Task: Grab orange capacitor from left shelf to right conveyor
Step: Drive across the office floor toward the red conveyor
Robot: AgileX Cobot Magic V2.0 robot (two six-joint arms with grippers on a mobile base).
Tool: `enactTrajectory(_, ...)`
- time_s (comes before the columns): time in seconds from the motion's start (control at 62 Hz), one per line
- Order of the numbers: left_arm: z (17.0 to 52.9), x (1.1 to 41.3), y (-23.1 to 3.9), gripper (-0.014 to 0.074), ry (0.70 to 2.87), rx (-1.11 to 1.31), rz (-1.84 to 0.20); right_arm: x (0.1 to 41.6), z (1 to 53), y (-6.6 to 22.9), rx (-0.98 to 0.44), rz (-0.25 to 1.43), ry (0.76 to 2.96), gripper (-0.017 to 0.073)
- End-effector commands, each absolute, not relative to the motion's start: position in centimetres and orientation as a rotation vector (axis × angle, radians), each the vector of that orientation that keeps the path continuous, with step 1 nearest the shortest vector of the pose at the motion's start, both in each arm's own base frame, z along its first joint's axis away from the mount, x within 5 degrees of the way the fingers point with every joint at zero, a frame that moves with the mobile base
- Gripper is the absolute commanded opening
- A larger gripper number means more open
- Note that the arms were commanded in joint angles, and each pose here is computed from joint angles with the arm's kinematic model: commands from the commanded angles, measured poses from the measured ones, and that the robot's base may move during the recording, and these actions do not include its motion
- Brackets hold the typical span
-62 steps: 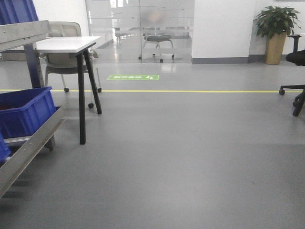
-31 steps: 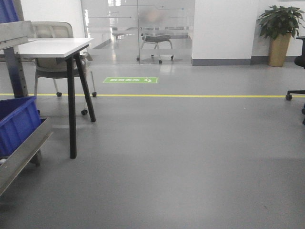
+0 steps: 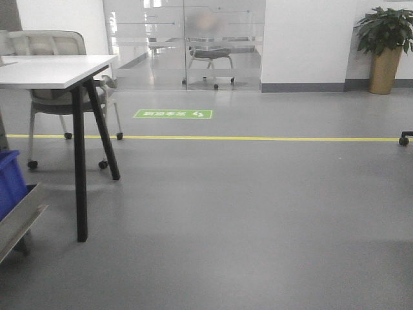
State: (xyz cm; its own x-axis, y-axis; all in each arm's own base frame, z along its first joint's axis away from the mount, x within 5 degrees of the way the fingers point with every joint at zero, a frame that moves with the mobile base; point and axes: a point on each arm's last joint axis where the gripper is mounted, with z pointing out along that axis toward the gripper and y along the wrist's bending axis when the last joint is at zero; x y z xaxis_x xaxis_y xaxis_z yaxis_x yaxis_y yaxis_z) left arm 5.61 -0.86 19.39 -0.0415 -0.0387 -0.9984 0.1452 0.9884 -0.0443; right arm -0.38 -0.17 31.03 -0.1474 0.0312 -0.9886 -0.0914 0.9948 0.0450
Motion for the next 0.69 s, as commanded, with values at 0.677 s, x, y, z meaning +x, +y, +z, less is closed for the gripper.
enactTrajectory(0.677, 20.36, 5.5, -0.79, -0.0127, 1.508, 0.069, -0.153, -0.86, 32.75, -0.27, -0.04, 0.093, 1.591, 0.0097)
